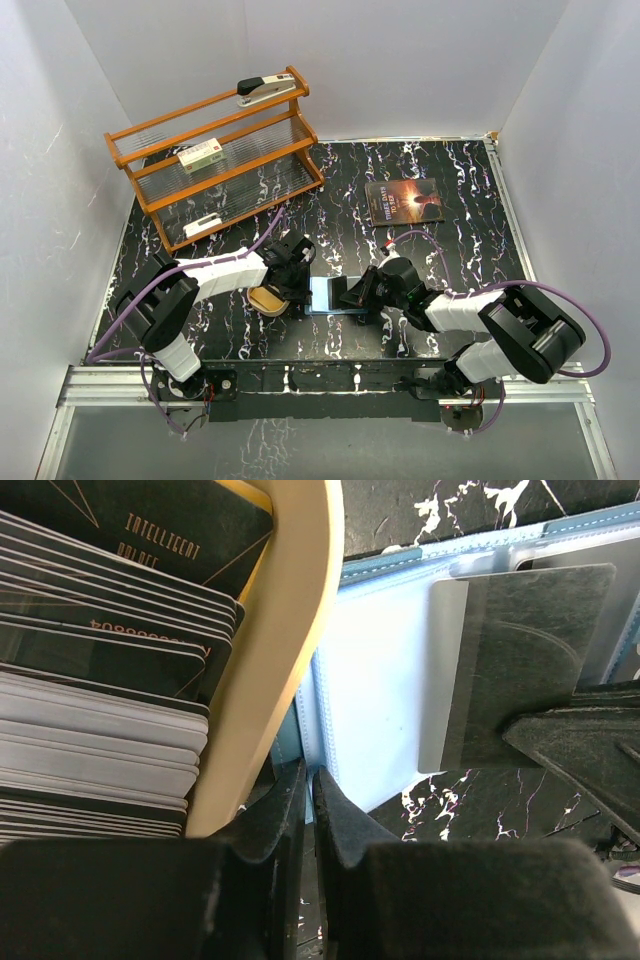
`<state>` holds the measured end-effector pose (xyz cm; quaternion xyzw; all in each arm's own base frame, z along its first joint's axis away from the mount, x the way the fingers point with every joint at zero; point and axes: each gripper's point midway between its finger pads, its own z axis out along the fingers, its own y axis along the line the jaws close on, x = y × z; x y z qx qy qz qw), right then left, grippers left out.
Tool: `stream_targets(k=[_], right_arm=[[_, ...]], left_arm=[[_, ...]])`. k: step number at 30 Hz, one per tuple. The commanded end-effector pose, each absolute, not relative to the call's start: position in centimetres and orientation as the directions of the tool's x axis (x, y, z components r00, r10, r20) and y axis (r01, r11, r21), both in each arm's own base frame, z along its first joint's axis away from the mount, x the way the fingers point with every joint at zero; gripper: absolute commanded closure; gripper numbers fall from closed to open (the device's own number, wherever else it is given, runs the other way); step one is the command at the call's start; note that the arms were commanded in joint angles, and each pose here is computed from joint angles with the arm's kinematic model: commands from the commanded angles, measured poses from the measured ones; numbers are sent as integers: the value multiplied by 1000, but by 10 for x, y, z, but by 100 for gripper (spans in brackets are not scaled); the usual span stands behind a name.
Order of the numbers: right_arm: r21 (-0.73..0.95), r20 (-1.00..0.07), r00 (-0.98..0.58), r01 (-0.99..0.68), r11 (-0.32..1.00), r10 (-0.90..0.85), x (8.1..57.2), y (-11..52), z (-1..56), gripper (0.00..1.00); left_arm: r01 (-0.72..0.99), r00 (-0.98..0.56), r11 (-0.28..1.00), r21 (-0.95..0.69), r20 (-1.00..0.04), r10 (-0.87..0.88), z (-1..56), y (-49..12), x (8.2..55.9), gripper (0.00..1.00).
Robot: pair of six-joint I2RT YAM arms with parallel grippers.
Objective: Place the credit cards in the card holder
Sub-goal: Insert the credit card into the card holder.
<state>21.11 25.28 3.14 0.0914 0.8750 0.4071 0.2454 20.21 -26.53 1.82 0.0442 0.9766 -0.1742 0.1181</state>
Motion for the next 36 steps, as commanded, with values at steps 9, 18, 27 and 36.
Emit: stream_targets(k=[9,18,27,36], right_arm=[[597,-380,-885,-13,802,269,210,232,18,72],[521,-446,-874,-78,850,193,224,229,34,54],[570,-439,-882,-126,812,171,234,252,35,66],[616,-428,-890,-161,771,157,234,268,37,74]], left_arm=[[131,-959,942,-308,-282,42,25,-262,206,93],[116,-956,945,-304,-291,24,30,-259,206,92],[117,-955,945,-306,-294,22,29,-260,207,92],[118,-955,944,-308,-297,22,29,-262,209,92]])
